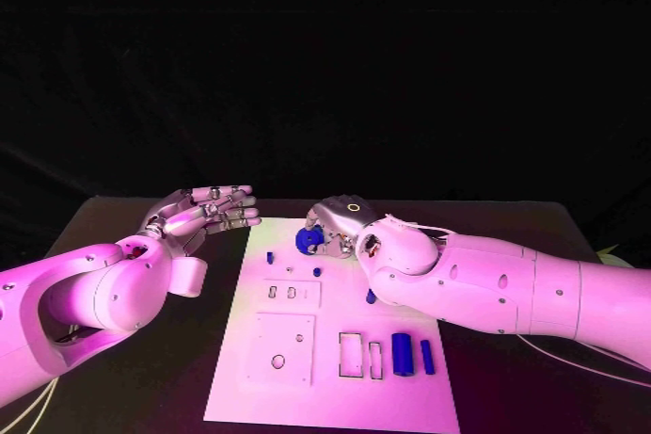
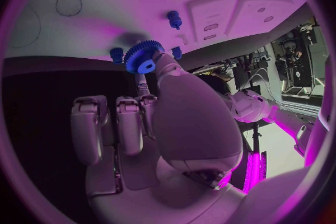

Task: Assemble the parts on the task board

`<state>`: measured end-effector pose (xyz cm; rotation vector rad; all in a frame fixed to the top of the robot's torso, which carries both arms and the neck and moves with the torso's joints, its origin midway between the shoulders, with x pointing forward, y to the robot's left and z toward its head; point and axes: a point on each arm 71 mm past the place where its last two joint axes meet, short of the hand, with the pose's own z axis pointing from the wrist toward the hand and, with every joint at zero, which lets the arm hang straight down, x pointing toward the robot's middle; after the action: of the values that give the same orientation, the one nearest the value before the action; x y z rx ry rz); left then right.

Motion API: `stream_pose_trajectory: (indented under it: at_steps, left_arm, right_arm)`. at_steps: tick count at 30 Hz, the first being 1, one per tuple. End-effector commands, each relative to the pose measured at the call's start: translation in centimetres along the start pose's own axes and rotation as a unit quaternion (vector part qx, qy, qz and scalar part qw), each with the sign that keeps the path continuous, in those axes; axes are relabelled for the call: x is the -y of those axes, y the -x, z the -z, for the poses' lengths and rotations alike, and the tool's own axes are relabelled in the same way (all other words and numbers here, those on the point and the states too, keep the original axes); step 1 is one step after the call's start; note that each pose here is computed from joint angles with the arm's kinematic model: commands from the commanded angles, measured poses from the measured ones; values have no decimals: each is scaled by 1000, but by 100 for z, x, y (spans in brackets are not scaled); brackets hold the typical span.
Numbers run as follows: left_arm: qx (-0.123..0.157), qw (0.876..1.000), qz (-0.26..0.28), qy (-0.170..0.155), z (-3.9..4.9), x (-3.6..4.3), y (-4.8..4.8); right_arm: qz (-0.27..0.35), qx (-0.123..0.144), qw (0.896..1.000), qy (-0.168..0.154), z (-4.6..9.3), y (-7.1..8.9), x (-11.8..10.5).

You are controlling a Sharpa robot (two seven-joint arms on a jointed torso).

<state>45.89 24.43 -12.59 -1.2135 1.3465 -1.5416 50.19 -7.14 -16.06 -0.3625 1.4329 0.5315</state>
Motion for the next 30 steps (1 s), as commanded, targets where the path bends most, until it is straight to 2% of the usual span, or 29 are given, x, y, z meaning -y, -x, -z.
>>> stream_pose_trajectory:
  at_steps: [1,12,22,30]
  left_arm:
    - [-11,1000,3,-3,0,14,-29]
    - [-11,1000,3,-3,6,16,-26]
    - [-11,1000,3,-3,5,16,-21]
    - [-11,1000,3,-2,3,15,-24]
  right_arm:
    - [17,-15,1000,2,-1,-30,-20]
    - [25,-21,999,-9,-10,-58,5]
    - [24,-6,999,-22,-23,-40,13]
    - [18,-4,1000,-20,-34,-39,-16]
